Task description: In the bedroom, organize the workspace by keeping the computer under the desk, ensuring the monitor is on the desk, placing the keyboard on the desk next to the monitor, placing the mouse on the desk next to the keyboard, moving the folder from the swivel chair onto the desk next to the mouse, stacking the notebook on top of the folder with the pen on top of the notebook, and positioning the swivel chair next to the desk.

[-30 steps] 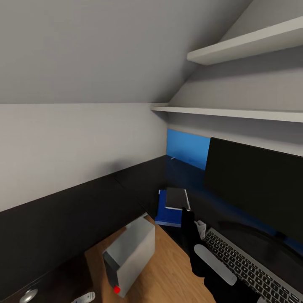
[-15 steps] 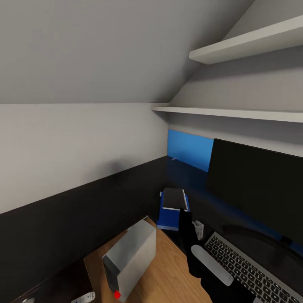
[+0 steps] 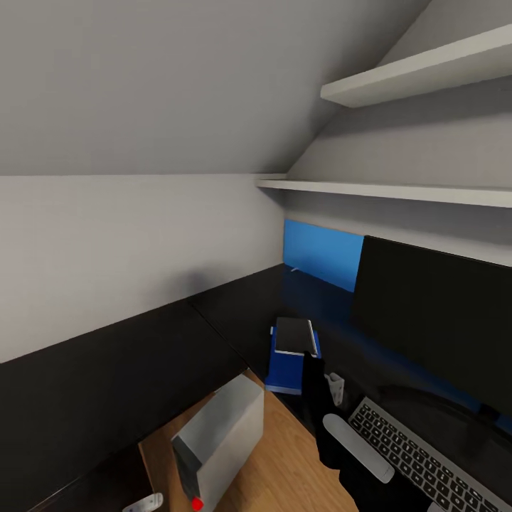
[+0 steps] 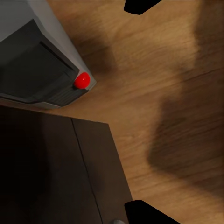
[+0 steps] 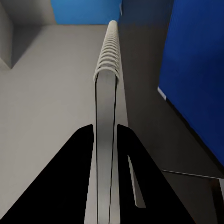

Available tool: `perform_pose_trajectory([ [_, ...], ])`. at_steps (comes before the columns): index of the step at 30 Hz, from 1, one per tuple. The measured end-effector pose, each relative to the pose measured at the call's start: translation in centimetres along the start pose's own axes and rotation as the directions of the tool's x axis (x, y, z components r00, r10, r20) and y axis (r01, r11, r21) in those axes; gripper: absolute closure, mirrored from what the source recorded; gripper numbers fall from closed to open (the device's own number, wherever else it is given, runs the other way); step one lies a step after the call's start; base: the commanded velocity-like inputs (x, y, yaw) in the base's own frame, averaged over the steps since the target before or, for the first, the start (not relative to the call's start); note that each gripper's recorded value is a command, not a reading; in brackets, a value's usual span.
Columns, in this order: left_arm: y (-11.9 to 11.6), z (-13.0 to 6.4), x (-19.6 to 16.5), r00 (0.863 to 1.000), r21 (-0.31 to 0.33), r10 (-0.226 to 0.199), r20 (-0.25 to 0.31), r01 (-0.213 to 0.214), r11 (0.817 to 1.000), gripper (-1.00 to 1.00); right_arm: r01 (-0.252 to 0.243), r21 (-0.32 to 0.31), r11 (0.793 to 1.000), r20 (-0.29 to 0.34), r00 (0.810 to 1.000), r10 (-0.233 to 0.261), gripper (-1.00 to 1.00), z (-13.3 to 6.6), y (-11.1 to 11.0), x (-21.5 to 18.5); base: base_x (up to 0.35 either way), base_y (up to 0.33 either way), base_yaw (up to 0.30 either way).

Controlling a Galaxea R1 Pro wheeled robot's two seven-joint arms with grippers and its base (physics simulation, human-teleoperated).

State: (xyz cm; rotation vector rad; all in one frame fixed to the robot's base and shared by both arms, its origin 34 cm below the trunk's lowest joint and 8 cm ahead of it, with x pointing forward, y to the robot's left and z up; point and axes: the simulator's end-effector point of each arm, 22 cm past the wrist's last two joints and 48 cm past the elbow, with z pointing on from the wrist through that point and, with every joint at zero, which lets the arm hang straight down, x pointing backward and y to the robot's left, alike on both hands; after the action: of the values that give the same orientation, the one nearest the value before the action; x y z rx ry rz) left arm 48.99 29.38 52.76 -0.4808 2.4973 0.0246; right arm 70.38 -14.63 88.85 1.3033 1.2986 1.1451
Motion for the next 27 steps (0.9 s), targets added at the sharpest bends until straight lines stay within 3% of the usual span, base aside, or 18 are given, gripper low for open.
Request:
perform_pose_trajectory([
  [6, -0.2, 0.0, 0.0, 1.0, 0.002, -0.003, 0.0, 0.003, 1.0, -1.0, 0.0, 0.0, 1.0, 0.0, 1.0, 0.0, 1.0, 0.0, 0.0, 0.0, 0.001, 0.0, 0.0],
  [27, 0.2, 2.8, 2.1, 1.0, -0.002, -0.006, 0.002, 0.006, 1.0, -1.0, 0.003, -0.001, 1.0, -0.003, 1.0, -0.003, 1.0, 0.2, -3.5, 0.1, 0.0, 0.0, 0.0],
])
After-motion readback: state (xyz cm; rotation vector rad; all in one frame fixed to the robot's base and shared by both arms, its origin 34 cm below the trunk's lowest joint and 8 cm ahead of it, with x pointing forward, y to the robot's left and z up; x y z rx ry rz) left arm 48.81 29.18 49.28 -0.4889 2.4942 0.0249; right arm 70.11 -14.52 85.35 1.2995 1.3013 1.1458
